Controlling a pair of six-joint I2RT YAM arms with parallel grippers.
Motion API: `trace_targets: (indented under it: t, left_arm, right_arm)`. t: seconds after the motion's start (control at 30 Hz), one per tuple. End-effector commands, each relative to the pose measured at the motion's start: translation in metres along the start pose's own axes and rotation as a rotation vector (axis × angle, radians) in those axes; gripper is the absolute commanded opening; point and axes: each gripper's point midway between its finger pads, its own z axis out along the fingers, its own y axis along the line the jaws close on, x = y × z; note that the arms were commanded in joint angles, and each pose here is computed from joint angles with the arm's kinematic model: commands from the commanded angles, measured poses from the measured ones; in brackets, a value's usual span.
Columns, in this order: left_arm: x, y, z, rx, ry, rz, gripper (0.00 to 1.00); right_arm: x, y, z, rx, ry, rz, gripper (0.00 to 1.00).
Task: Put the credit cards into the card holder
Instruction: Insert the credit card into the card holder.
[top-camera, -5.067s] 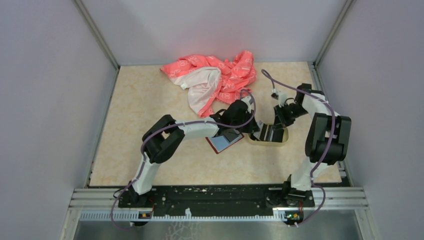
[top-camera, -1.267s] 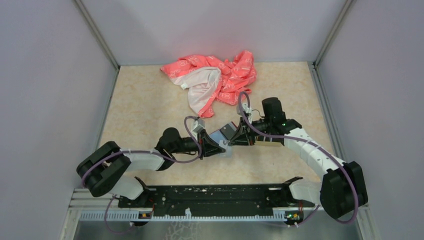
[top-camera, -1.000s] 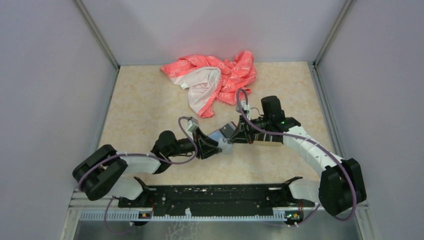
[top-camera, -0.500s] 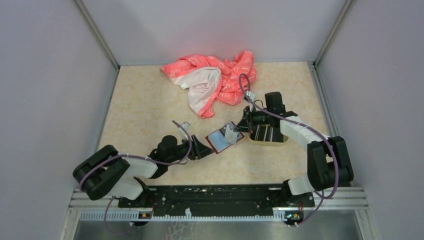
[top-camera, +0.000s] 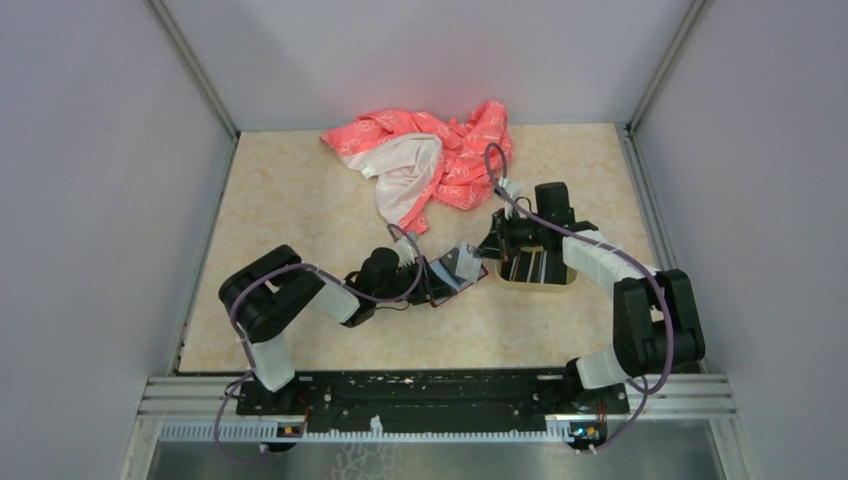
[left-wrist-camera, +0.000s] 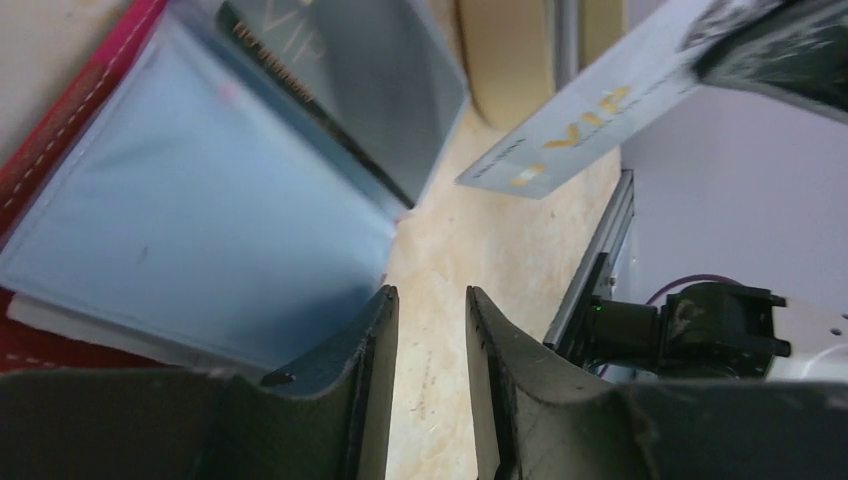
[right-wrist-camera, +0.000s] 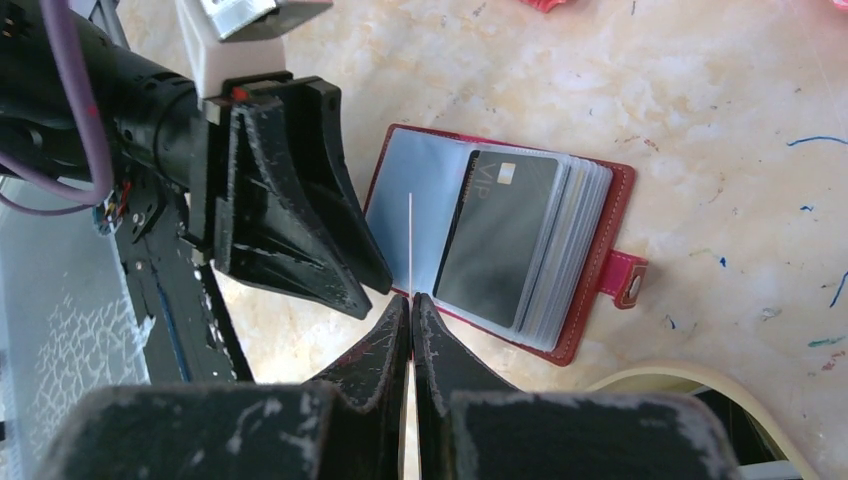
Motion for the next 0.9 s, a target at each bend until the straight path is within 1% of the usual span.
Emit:
trace_targets:
  t: [0.0,0.07,0.2,0.37,0.53,0.63,0.7,0.77,0.87]
  left_arm:
    - [0.016,0.026,0.003,-0.091,0.056,-0.011,0.36]
    - [0.02,0.038,-0.002,-0.151,0.06,-0.011,0.35]
    - [0.017,0.06,-0.018,-0.253,0.02,0.0,0.35]
    - [0.006,0.074,-0.035,-0.304,-0.015,0.004,0.35]
    - [-0.005,0.047,-0.037,-0.194,-0.008,0.09,0.37]
    - [-0.008,0.027,-0.041,-0.118,0.002,0.17,0.37]
    - [-0.012,0.014,-0.048,-0.066,-0.014,0.256,0.37]
    - [-0.023,0.002,-0.058,-0.043,-0.066,0.348,0.37]
    - [-0.042,-0.005,-0.072,-0.071,-0.161,0.441,0.4]
  right_arm:
    - [-0.023,-0.003,-0.003,0.012,-0.05,-0.039,0.0]
    - [-0.023,-0.004,-0.003,0.013,-0.05,-0.039,0.0]
    - [-0.022,-0.002,-0.002,0.006,-0.048,-0.041,0.0]
    - [-0.017,0.003,0.008,-0.015,-0.011,-0.04,0.0]
    - [-0.017,0.003,0.015,-0.048,0.011,0.009,0.0]
    - [-0.018,0.005,0.022,-0.073,0.012,0.091,0.0]
    - [-0.022,0.001,0.029,-0.056,0.004,0.133,0.0]
    - [-0.027,-0.003,0.034,-0.044,-0.005,0.174,0.0]
    - [-0.028,-0.008,0.043,-0.017,-0.002,0.229,0.0]
